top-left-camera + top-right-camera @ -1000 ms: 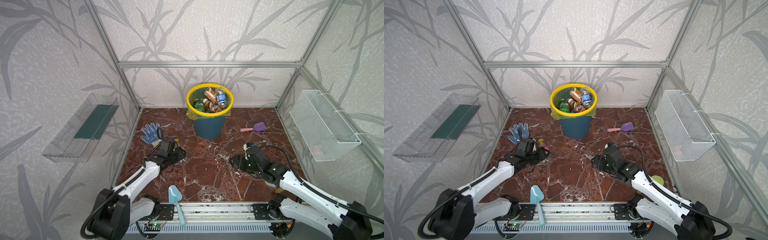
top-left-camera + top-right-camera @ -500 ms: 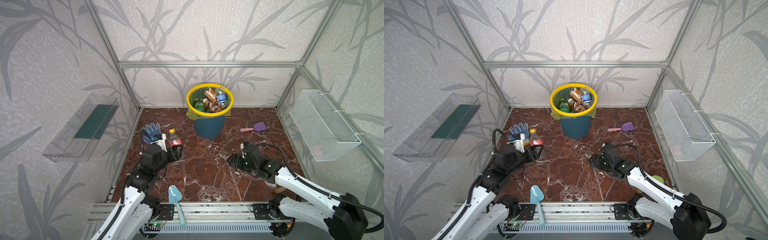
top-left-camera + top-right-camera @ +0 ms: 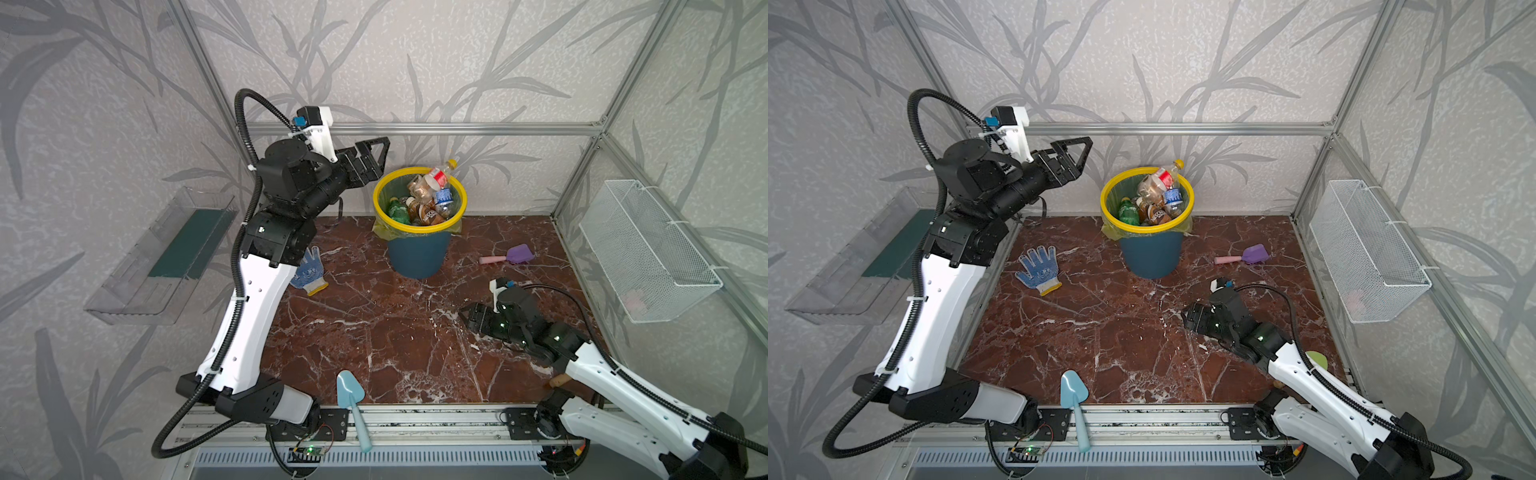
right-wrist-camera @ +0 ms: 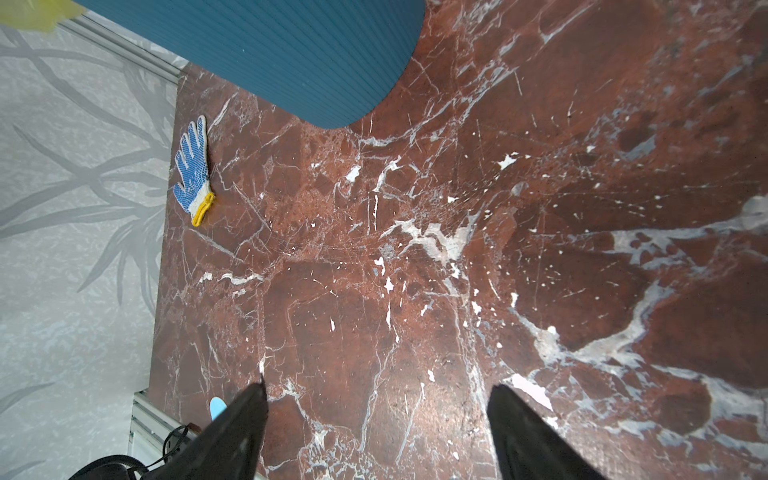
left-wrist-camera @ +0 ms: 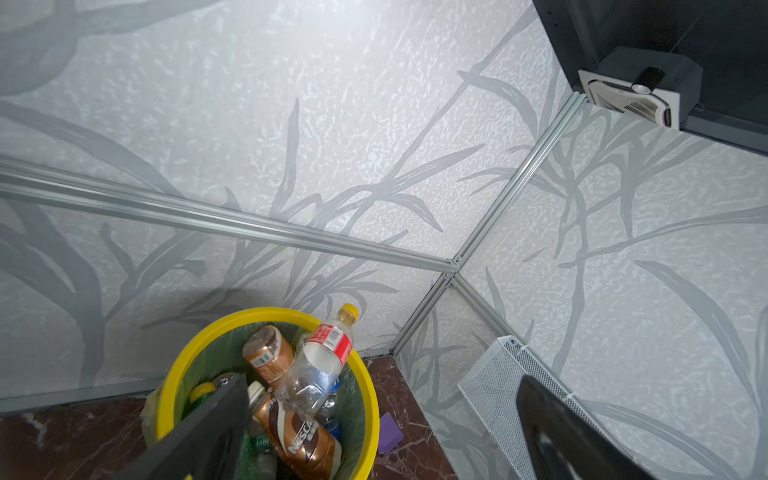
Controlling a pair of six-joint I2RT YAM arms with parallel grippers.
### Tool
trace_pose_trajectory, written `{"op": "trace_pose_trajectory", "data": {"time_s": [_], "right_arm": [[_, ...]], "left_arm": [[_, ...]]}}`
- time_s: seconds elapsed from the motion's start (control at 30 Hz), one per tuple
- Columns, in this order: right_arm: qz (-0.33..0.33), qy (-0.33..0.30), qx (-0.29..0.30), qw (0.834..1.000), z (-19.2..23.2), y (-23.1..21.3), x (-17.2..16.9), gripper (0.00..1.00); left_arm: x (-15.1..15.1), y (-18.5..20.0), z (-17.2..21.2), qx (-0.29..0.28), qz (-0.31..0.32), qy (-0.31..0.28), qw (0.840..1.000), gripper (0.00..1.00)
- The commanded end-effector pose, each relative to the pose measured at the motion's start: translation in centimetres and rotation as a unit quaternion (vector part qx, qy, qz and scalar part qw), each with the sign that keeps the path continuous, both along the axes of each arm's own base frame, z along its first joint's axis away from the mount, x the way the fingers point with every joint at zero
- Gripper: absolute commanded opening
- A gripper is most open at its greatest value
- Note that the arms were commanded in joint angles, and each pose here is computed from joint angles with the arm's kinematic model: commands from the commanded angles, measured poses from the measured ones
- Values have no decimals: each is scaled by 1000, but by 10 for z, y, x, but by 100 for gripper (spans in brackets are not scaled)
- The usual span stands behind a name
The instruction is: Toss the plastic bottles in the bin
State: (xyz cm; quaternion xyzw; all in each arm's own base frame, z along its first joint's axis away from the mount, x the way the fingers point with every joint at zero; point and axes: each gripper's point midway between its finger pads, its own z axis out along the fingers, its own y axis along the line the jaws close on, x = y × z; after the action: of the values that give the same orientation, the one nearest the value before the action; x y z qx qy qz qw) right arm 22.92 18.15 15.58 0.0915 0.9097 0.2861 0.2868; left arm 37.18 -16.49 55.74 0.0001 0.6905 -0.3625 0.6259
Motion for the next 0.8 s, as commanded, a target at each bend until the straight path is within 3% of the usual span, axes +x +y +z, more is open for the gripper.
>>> {"op": "trace_pose_trajectory", "data": {"time_s": [0.0, 0.23, 0.4, 0.6, 0.77], "right_arm": [[-10, 14, -22, 1000, -11, -10, -4, 84], [-6, 14, -29, 999, -13, -8, 0, 84], [-19, 8, -36, 999, -14, -19, 9, 84], [-51, -14, -74, 996, -15, -62, 47, 84], [-81, -88, -163, 979, -7, -113, 82, 87]], "left_arm": [[-11, 18, -28, 14, 41, 21, 999, 99], [-31, 45, -116, 31, 89, 107, 990, 98], [-41, 67, -196, 57, 137, 181, 972, 97], [-41, 126, -281, 69, 248, 231, 938, 98], [-37, 188, -324, 103, 369, 227, 896, 100]]}}
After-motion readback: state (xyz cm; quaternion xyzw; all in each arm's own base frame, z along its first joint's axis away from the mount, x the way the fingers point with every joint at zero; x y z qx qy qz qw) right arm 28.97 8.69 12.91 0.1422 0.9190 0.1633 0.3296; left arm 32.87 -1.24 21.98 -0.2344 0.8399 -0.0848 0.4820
